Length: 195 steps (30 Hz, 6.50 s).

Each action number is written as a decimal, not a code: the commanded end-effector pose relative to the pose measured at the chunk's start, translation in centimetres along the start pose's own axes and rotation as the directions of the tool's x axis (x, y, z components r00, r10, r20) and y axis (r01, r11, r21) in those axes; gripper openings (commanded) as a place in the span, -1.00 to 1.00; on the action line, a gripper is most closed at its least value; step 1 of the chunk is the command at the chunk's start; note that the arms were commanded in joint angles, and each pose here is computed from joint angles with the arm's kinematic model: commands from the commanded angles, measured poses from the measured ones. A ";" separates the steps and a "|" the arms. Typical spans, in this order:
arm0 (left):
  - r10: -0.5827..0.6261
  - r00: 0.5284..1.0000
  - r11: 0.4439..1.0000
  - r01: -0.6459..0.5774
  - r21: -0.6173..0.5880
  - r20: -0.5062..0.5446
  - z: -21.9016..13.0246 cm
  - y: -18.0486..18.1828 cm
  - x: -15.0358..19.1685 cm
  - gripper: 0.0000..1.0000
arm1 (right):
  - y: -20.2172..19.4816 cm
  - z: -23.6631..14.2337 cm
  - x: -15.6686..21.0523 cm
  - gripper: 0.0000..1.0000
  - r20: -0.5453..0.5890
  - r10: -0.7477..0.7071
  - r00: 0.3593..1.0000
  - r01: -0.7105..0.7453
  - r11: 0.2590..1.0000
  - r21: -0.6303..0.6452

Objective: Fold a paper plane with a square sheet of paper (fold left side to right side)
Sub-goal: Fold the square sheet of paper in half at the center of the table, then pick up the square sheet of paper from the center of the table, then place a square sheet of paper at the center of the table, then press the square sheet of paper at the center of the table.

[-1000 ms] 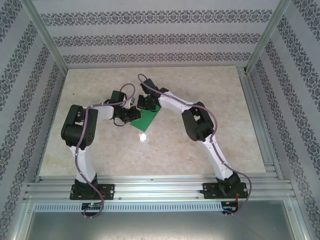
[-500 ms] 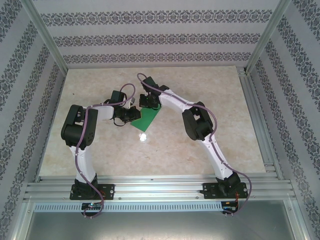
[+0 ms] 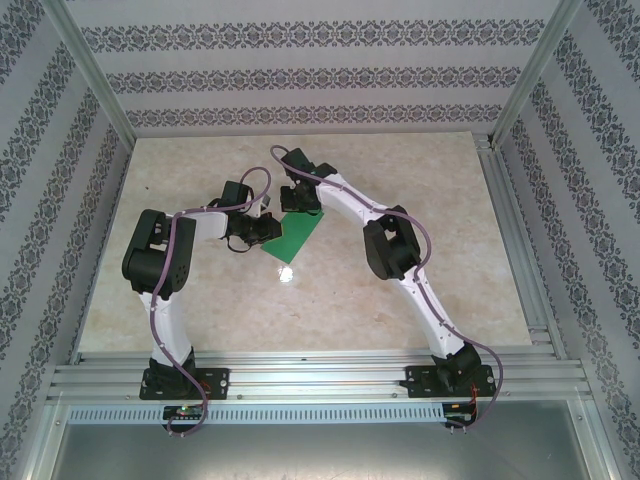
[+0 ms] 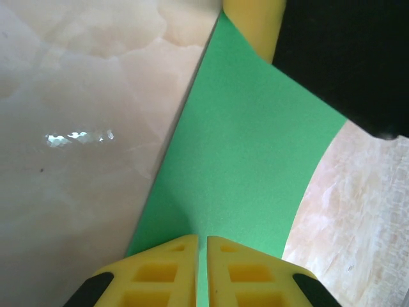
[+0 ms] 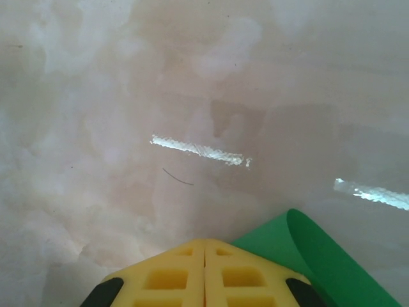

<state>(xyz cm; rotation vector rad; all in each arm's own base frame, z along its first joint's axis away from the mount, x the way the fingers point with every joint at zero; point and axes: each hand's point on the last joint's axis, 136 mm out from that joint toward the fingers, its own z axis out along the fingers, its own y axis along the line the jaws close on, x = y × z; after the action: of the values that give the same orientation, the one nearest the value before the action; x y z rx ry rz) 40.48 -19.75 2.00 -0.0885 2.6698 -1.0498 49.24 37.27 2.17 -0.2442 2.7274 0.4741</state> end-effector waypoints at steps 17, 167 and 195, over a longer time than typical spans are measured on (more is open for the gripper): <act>-0.076 0.993 0.982 0.057 -0.179 -0.096 1.5 5.3 4.2 -0.72 | 2.7 -10.1 1.7 -0.79 0.069 0.025 0.997 -0.011 0.981 -0.192; 0.096 0.971 0.993 -0.077 0.092 -0.219 5.6 -8.3 5.8 -0.46 | -3.1 -12.5 18.7 -0.67 -0.175 0.174 0.969 -0.225 0.915 -0.336; 0.094 0.971 0.994 -0.081 0.068 -0.218 5.5 -8.1 5.7 -0.42 | -5.0 -11.4 20.3 -0.59 -0.223 0.159 0.962 -0.212 0.947 -0.241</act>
<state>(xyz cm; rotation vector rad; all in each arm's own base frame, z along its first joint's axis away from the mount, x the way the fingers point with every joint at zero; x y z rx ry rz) 36.03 -29.82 2.93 0.1362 2.7994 -1.2196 27.80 26.83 1.69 -0.0653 2.9206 0.9695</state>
